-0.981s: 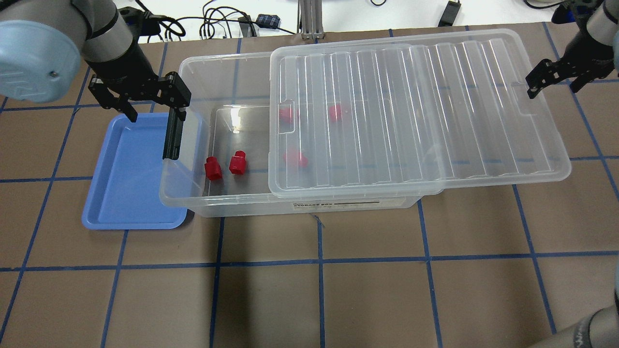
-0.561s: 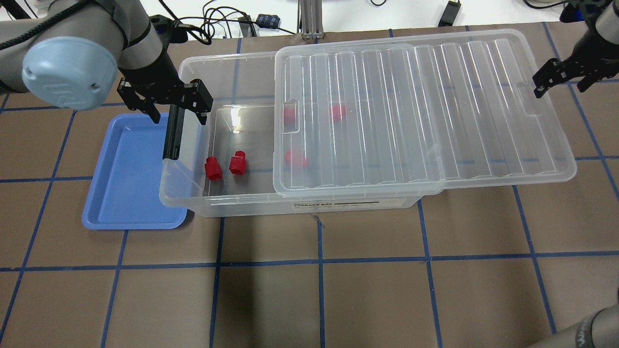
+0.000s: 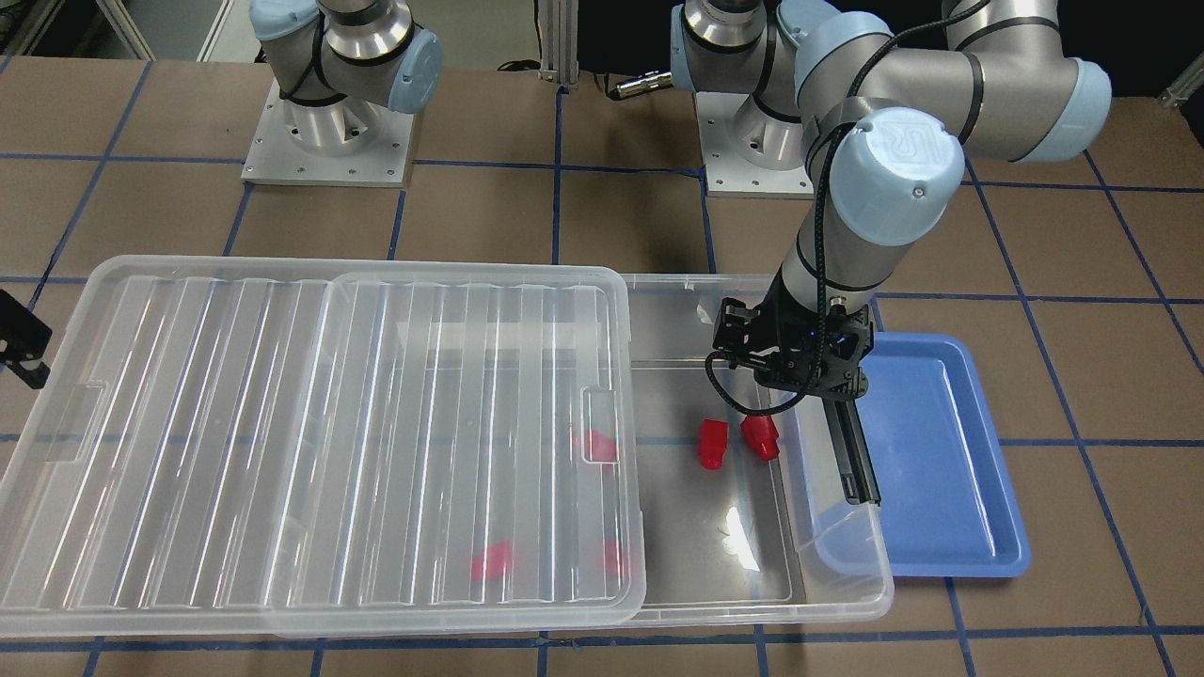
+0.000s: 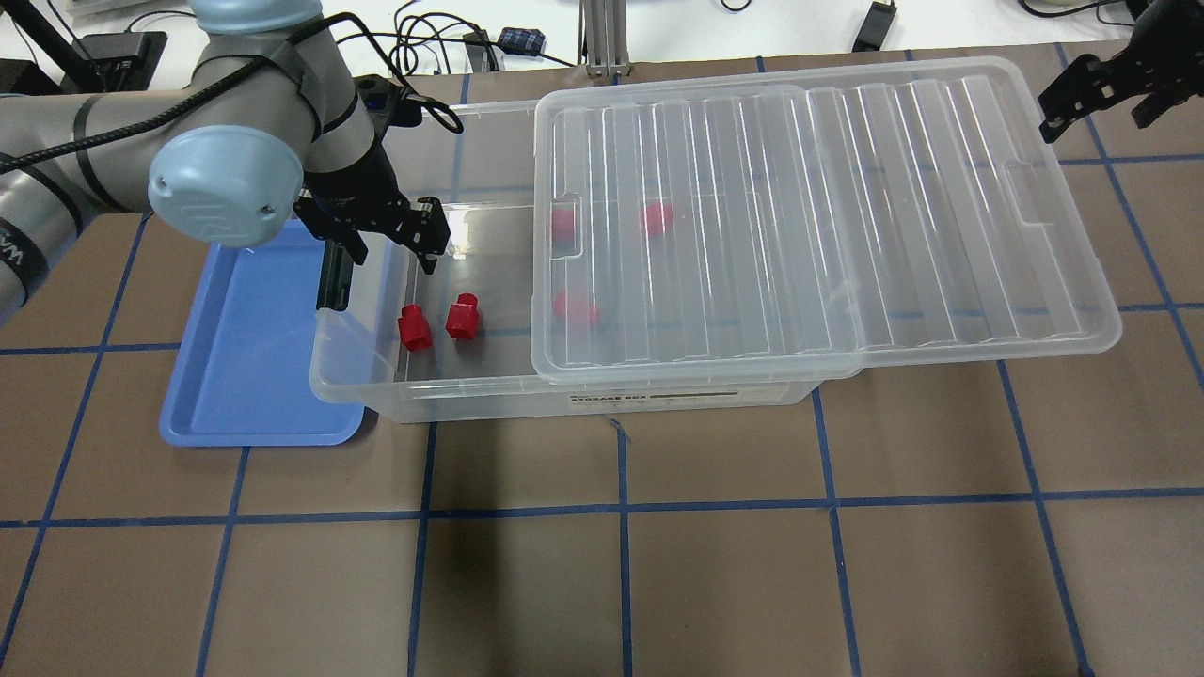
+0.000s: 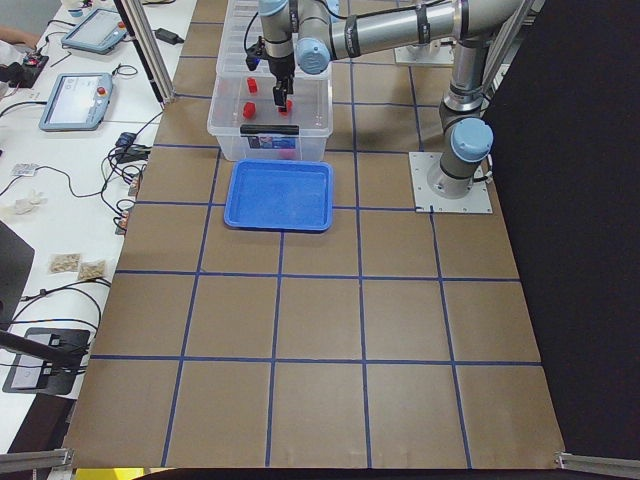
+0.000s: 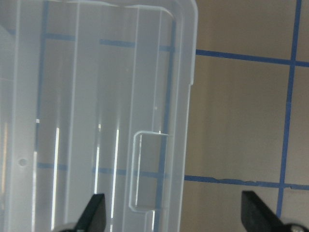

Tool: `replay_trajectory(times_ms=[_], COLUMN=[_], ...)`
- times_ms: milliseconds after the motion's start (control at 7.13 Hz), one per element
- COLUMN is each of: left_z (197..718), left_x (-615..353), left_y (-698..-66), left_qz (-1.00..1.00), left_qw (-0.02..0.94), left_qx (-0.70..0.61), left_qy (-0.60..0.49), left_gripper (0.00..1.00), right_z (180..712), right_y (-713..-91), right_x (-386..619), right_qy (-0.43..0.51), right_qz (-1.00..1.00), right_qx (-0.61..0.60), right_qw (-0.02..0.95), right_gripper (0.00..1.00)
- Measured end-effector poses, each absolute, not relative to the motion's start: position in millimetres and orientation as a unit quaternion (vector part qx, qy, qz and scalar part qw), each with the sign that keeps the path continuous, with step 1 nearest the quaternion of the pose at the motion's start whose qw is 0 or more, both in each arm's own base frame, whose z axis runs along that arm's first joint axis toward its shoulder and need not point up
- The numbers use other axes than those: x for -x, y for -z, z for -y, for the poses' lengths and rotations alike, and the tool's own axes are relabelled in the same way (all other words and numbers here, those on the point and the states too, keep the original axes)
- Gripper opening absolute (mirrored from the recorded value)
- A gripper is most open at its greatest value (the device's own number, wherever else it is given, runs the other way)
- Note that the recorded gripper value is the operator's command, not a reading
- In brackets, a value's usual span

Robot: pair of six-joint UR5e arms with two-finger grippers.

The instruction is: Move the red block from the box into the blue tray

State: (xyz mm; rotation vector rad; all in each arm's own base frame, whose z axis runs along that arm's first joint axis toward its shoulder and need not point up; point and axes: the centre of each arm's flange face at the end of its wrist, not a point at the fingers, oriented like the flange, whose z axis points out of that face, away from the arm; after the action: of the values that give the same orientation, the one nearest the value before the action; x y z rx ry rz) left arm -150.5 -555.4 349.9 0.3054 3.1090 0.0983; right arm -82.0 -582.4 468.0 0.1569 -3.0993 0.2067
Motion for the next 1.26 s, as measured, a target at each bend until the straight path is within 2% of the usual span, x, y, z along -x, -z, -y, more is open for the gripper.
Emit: replay_trajectory(times_ms=[421,841,1262], left_z=[553.8,552.9,563.4], left_x=[157.7,159.4,161.8], left_y=[-302.9,-264.5,-236.0], left_qz=[-0.994,-0.994,-0.994], left_qw=[-0.013,-0.019,-0.019], left_qx=[-0.101,-0.101,-0.103], left_qy=[-0.034,-0.045,-0.044], left_gripper=[0.75,0.71,0.71], right_z=[540.1,527.3,521.7], right_y=[-532.1,-536.7,-533.9], right_x=[1.2,-100.5,-139.9], right_qy=[-0.066,-0.069,-0.070], right_qz=[0.998,0.997,0.996], right_qx=[-0.018,0.028,0.046], right_qw=[0.008,-0.004,-0.011], right_gripper=[1.00,1.00,1.00])
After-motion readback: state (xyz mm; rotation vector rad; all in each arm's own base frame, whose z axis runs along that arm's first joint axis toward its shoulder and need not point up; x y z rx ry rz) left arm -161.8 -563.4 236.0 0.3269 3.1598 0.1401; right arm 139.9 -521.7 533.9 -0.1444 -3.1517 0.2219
